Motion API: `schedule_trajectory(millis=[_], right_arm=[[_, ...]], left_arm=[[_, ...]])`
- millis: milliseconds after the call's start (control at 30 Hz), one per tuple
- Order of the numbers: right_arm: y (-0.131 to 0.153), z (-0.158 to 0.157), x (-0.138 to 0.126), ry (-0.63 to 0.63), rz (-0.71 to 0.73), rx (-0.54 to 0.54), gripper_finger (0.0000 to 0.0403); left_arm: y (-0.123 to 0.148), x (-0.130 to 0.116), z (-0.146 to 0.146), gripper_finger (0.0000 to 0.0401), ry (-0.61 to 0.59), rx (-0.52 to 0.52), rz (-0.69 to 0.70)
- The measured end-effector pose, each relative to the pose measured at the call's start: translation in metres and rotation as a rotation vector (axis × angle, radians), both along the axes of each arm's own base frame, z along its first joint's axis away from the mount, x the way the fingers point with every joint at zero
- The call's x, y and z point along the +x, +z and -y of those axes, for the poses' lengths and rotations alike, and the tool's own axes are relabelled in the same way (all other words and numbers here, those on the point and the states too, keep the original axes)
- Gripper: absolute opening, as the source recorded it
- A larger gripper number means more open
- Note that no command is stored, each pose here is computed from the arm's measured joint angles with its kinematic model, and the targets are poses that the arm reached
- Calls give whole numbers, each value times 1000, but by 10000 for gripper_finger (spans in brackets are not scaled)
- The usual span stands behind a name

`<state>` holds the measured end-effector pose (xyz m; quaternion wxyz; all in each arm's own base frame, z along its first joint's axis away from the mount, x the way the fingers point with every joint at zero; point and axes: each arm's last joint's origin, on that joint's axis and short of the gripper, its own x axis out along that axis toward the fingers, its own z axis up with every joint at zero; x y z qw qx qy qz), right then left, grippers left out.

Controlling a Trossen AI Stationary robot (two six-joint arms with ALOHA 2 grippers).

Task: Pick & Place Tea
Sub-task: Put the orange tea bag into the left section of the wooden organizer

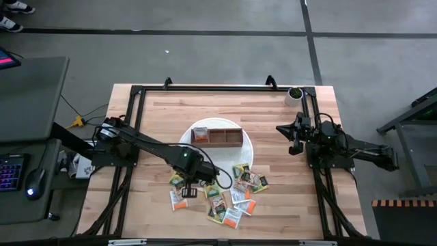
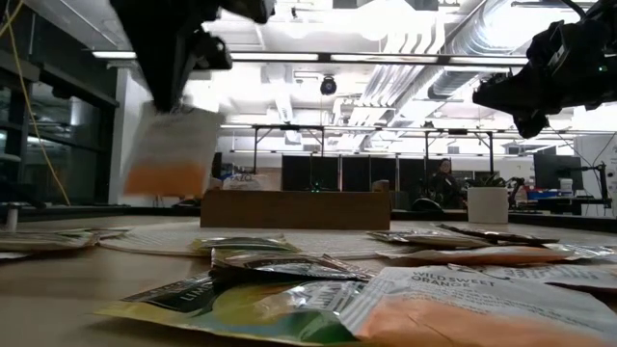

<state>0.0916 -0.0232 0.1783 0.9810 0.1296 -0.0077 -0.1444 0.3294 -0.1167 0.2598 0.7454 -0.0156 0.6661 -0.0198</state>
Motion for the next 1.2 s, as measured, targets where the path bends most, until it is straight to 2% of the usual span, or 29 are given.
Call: schedule_trajectory(millis=[200,467,867,1200], right_arm=[[0,0,0,0,0,0,12],[0,0,0,0,0,0,12],[0,0,0,0,0,0,12],[0,0,0,0,0,0,12]], left_arm=[[22,2,-17,0,17,116,4],[37,9,-54,0,53,204,13],[44,10,-106,0,116,254,10],[44,10,-131,0,163,256,-1]])
